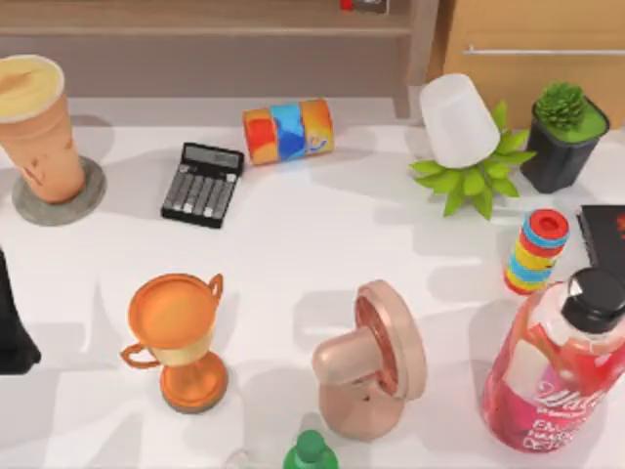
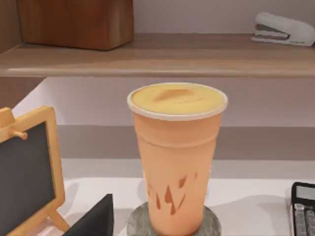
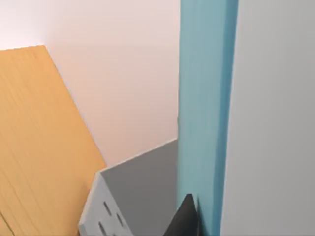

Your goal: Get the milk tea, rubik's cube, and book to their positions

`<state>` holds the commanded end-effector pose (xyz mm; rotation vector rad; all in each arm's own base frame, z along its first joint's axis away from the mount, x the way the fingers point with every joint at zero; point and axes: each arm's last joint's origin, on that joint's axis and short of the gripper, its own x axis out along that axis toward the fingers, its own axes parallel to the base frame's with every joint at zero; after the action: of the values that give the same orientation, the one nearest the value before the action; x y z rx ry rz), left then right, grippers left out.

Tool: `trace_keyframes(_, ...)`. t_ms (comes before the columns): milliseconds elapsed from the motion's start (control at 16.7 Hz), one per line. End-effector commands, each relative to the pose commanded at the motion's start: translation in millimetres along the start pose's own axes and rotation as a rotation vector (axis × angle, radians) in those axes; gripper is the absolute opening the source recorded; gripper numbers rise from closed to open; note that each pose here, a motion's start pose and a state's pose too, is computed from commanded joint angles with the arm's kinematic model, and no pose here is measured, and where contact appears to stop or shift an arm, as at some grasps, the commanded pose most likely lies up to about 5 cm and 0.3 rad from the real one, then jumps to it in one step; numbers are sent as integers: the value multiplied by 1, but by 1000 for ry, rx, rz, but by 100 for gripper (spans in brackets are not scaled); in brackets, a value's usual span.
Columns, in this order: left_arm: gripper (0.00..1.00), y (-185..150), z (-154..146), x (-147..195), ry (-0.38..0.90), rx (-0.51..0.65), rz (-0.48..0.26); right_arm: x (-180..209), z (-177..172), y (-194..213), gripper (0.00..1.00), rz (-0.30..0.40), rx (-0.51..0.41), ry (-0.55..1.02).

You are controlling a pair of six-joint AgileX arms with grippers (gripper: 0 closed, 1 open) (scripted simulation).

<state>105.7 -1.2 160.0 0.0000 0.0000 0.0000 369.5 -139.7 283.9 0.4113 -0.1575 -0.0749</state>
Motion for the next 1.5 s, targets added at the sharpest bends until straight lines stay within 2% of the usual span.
trace_keyframes(240, 100, 0, 0, 0, 0, 0, 0, -57, -19, 10, 0, -31, 320, -20)
trace_keyframes(420, 100, 0, 0, 0, 0, 0, 0, -95, -54, 10, 0, -92, 577, 38)
trace_keyframes(600, 100, 0, 0, 0, 0, 0, 0, -127, -107, 5, 0, -225, 817, 176)
trace_keyframes(780, 100, 0, 0, 0, 0, 0, 0, -156, -157, 2, 0, -399, 992, 335)
trace_keyframes(900, 100, 0, 0, 0, 0, 0, 0, -172, -180, 1, 0, -495, 1059, 414)
trace_keyframes(1020, 100, 0, 0, 0, 0, 0, 0, -179, -189, 1, 0, -539, 1085, 450)
trace_keyframes(1200, 100, 0, 0, 0, 0, 0, 0, -179, -189, 1, 0, -539, 1085, 450)
trace_keyframes(1260, 100, 0, 0, 0, 0, 0, 0, -175, -185, 2, 0, -520, 1090, 431)
trace_keyframes(1500, 100, 0, 0, 0, 0, 0, 0, -175, -191, 1, 0, -536, 1086, 446)
